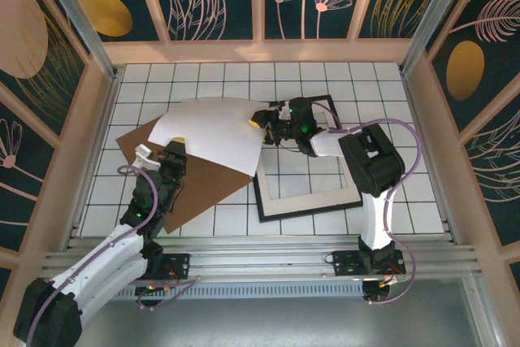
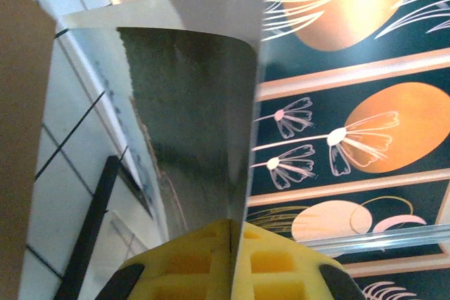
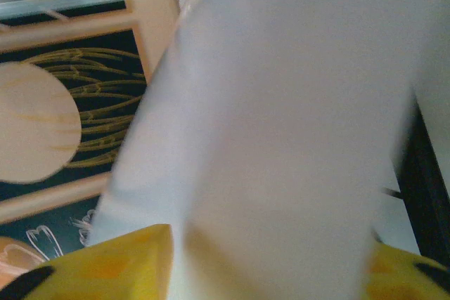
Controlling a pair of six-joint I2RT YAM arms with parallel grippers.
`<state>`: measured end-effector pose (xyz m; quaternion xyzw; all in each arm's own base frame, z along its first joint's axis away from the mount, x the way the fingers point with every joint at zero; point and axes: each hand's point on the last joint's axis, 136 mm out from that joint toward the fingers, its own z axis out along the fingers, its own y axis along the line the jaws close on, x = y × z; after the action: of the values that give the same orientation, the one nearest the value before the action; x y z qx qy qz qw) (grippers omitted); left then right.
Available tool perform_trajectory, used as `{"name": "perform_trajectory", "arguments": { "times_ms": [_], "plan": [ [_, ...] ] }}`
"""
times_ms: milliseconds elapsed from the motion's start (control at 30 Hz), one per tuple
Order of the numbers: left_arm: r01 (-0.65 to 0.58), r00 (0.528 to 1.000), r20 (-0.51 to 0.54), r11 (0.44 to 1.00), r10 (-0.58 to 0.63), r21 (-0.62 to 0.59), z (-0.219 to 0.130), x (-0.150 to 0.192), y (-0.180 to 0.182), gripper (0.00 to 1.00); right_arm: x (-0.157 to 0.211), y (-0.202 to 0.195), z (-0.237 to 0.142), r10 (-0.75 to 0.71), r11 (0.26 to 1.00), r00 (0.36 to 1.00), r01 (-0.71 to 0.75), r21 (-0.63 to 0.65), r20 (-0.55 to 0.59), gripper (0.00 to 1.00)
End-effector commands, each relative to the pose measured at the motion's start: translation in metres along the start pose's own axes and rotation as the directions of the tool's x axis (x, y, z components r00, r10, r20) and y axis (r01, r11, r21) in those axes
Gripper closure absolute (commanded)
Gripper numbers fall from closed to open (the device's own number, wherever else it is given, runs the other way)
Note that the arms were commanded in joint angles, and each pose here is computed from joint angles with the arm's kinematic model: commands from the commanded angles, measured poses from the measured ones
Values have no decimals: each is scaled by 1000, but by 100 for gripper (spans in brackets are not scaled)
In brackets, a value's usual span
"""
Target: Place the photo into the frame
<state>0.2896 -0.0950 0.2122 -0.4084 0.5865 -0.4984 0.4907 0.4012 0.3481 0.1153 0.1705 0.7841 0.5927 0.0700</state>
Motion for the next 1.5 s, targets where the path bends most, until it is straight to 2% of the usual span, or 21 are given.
{"name": "perform_trajectory", "arguments": {
  "times_ms": [0, 233, 300, 367, 533, 667, 833, 1000, 1200, 1467],
  "plan": [
    [27, 999, -35, 999, -28, -40, -3, 6, 17, 100, -14, 11, 3, -19, 1000, 999, 19, -19, 44, 62],
    [12, 998, -65, 992, -20, -124, -8, 13, 48, 99, -23, 4, 1, -59, 998, 995, 56, 40, 86, 83],
    [-2, 997, -73, 989, -8, -146, -8, 15, 55, 90, -26, 3, 1, -85, 995, 992, 80, 63, 91, 88],
    [-20, 996, -83, 986, 6, -164, -9, 16, 59, 80, -28, 2, -1, -108, 992, 990, 100, 83, 94, 90],
    [-105, 992, -100, 957, 81, -269, -17, 14, 80, 50, -31, -8, -10, -152, 981, 987, 144, 128, 54, 94],
    [-217, 976, -85, 912, 200, -347, -27, 0, 91, 35, -32, -21, -26, -230, 952, 973, 225, 205, -1, 96],
    [-385, 922, -117, 845, 369, -370, -29, -10, 77, 27, -42, -36, -58, -347, 878, 935, 351, 326, -72, 97],
    [-531, 847, -192, 775, 495, -343, -12, -7, 52, 21, -53, -45, -96, -481, 728, 852, 519, 448, -206, 99],
    [-612, 791, -255, 731, 557, -302, 15, 6, 37, 20, -63, -61, -141, -505, 638, 816, 573, 515, -282, 100],
    [-696, 712, -330, 688, 620, -207, 40, 26, 24, 13, -77, -77, -170, -507, 553, 802, 585, 593, -317, 100]
  ]
}}
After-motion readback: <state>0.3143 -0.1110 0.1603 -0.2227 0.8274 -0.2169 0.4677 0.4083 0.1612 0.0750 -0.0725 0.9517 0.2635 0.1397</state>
